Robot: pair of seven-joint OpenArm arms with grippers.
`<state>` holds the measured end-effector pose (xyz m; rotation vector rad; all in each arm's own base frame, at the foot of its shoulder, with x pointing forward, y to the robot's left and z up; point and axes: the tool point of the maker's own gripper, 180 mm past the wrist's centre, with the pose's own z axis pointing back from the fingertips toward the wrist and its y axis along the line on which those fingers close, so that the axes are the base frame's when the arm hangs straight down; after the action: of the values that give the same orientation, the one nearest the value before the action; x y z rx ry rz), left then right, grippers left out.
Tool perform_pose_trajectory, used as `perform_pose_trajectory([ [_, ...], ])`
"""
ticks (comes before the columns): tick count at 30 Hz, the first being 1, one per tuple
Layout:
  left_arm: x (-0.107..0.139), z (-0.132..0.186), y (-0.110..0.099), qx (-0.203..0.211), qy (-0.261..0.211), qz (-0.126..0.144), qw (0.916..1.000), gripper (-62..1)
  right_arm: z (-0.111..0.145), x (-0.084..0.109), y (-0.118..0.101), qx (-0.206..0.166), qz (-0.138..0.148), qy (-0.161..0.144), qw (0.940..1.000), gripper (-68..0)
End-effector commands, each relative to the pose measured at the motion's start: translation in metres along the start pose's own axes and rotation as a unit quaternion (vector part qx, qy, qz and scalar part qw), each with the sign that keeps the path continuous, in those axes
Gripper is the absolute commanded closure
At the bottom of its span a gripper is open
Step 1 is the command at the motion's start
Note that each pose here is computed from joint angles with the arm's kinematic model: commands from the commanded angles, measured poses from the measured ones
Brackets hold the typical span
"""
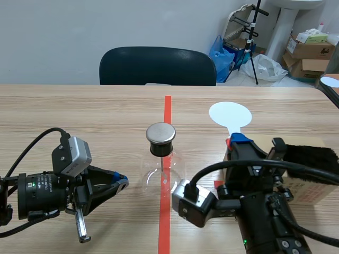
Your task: Do the electroscope experiment
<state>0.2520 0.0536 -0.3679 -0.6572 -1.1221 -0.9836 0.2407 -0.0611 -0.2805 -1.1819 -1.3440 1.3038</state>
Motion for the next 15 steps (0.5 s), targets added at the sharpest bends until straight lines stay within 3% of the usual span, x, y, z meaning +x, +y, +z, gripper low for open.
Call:
perform_pose_trajectory([
  [1, 0.013, -0.002, 0.004, 0.002, -0.021, -0.004, 0.9998, -2.9, -0.003, -0.007, -0.007, -0.014, 0.003, 0.008, 0.9999, -1.0],
  [8, 0.013, -0.002, 0.004, 0.002, -0.021, -0.004, 0.9998, -2.9, -0.003, -0.02, -0.007, -0.014, 0.003, 0.046, 0.9988, -1.0],
  [15, 0.013, -0.002, 0.004, 0.002, -0.021, -0.004, 0.9998, -2.9, -0.003, -0.018, -0.007, -0.014, 0.003, 0.04, 0.9991, -1.0],
])
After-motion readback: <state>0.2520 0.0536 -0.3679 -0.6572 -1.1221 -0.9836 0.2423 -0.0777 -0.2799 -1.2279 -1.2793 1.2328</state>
